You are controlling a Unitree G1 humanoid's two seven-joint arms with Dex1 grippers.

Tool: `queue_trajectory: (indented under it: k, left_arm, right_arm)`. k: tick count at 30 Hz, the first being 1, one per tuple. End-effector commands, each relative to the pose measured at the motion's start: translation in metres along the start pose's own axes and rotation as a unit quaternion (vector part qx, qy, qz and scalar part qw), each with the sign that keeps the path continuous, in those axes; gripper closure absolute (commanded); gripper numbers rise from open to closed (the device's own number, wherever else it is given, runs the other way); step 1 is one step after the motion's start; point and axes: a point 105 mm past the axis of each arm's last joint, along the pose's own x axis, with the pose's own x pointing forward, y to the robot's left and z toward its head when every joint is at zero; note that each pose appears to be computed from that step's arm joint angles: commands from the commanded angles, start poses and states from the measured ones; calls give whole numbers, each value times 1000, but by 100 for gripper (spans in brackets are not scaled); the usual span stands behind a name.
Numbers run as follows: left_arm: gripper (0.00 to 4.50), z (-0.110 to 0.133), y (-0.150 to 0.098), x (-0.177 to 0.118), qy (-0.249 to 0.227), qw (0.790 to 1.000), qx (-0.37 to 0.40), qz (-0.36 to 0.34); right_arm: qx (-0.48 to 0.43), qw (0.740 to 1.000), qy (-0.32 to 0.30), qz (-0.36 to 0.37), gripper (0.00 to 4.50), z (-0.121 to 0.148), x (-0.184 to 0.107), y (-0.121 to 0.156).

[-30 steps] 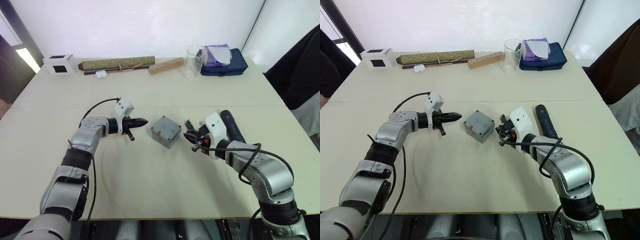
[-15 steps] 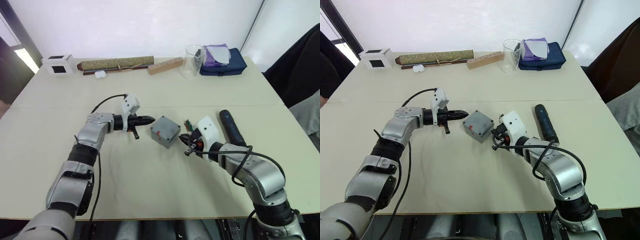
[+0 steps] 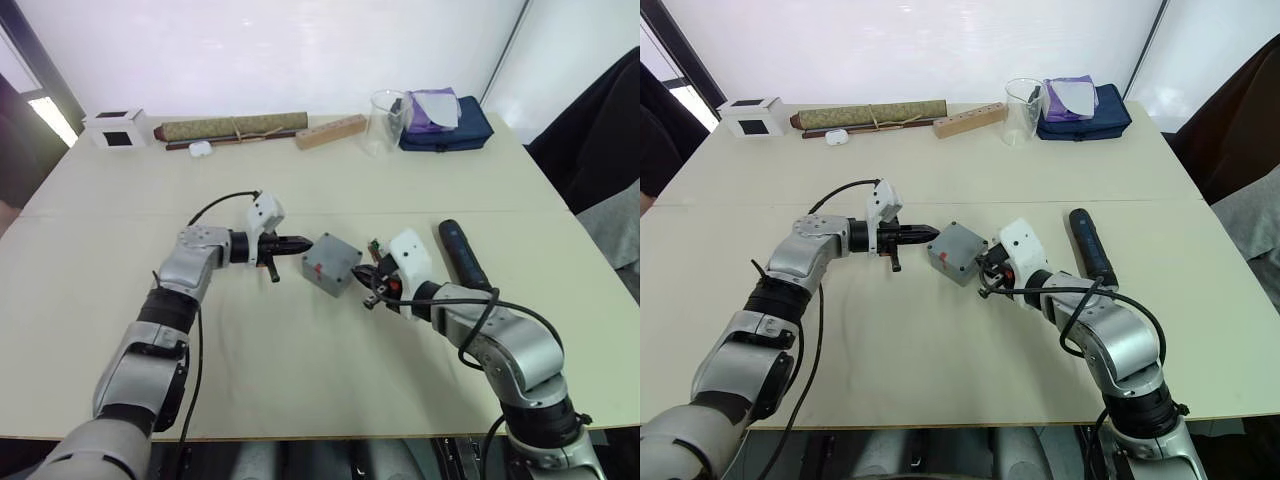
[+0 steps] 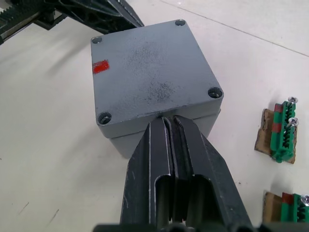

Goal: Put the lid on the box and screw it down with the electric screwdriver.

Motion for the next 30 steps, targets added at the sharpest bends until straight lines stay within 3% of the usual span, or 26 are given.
queue_trajectory:
  k: [1,17,30]
  left_arm:
    - [450,13,-1,-1,-13,1000,26,-3]
    - [450,-2,6,-7,26,998,51,16]
    - [450,-20,-6,13,56,996,67,-11]
  right_arm:
    - [-8,1000,-22,9,444,12,2,5]
    - [-27,1000,6,-12,444,-1,-7,-8]
    - [-39,999,34,3,444,-22,19,-4]
